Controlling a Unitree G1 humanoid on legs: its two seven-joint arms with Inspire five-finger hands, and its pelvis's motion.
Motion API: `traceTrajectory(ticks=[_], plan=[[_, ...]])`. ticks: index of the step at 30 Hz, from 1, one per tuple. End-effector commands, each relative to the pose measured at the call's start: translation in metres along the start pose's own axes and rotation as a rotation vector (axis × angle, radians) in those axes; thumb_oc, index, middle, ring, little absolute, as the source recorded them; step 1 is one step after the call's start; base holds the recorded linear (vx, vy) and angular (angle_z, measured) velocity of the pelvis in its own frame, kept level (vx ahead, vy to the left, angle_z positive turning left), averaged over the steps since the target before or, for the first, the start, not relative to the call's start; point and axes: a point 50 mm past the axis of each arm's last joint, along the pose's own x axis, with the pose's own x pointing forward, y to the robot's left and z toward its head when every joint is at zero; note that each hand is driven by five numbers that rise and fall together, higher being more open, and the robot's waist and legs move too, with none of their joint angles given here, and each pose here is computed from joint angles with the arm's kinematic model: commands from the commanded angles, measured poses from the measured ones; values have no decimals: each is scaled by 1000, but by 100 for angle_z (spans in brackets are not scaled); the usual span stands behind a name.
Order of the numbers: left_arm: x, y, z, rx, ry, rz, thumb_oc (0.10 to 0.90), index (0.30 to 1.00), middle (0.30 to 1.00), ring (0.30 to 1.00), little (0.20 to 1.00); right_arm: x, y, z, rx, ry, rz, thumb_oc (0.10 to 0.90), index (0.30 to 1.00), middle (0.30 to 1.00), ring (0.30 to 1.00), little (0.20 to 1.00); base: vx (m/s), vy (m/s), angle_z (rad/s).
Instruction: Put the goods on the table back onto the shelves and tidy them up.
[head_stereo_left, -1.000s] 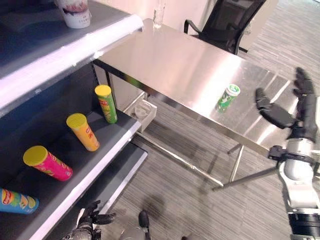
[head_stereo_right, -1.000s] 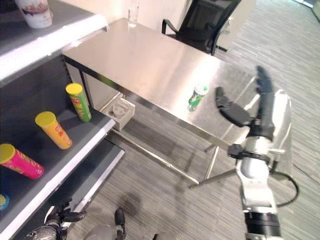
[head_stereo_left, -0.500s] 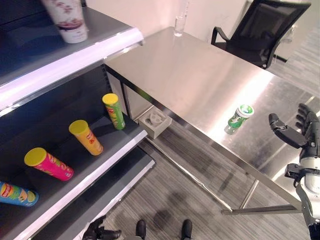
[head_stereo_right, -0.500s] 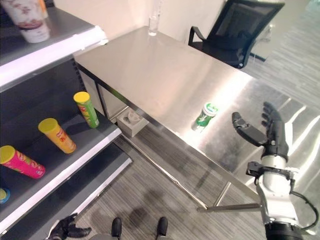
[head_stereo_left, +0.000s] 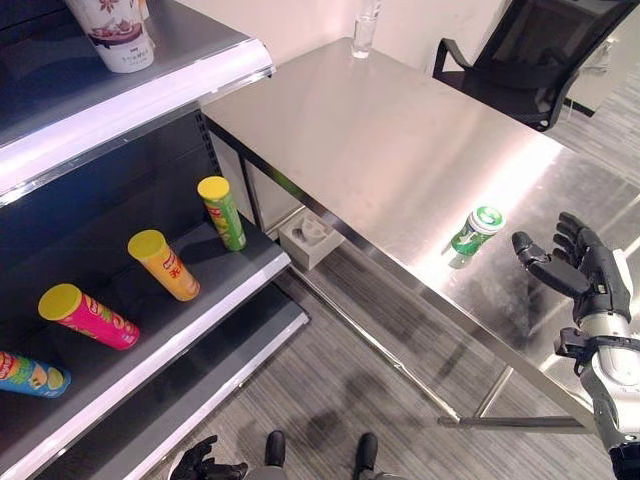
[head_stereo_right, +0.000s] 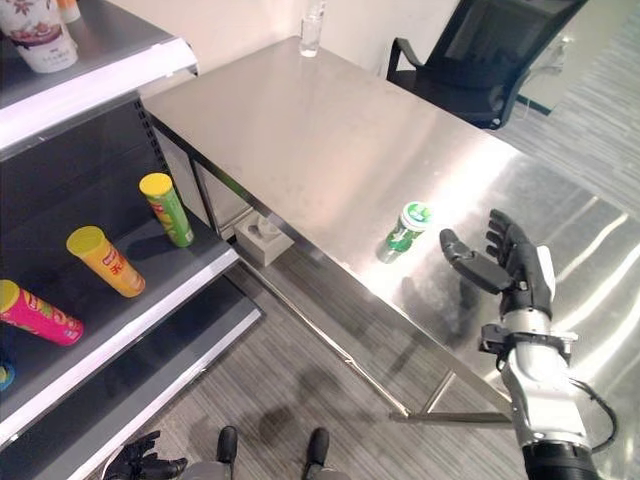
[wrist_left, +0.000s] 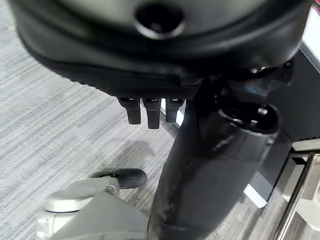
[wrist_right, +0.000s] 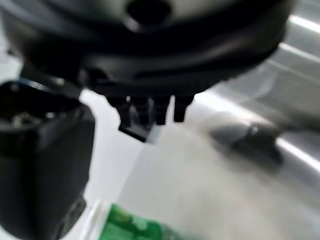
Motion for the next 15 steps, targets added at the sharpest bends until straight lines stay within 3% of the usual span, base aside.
traceTrajectory(ticks=[1,8,15], plan=[[5,11,27,7,-105,21,800,900,900,900,900,13,-18,82,-70,-372,-23,800,900,900,900,900,28,-25,11],[4,8,27,15,-120,6,800,900,900,900,900,14,-8,94,-256,-388,142,800,900,900,900,900,8,-9,3],[4,9,27,19,-125,2,800,900,900,900,900,16,-10,96,-362,-373,184,800,900,900,900,900,13,-16,8]])
